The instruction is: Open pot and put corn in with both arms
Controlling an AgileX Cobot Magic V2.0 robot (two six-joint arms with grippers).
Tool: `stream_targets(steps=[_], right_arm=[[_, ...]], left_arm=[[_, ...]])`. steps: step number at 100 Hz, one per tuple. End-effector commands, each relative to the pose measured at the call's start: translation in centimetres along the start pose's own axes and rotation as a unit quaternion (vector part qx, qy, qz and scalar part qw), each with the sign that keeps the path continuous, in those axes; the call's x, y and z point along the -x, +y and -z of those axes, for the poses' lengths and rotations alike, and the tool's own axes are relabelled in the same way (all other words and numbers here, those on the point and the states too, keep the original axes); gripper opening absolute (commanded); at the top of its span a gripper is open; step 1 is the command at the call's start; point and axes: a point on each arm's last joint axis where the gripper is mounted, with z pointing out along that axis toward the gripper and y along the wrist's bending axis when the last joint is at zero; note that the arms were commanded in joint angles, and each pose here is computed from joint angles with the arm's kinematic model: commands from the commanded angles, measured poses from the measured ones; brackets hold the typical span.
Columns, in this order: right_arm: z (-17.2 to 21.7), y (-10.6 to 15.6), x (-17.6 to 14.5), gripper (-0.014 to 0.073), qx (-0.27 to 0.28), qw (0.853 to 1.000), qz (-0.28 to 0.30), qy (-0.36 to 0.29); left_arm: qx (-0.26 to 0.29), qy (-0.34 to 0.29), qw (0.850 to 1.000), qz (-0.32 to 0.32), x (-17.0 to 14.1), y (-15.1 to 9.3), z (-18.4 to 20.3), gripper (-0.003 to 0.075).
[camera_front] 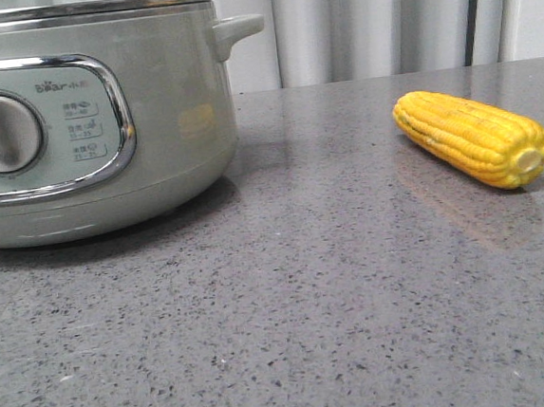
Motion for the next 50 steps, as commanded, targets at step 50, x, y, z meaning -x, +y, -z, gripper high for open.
stream_targets(steps=[50], right_arm=[[1.2, 2.0, 5.8, -0.0009, 0.053, 0.991, -0.111, 0.048]], left_arm=[[-0.049, -0.099, 0.987, -0.117, 5.3, -4.9, 1.5, -0.002]])
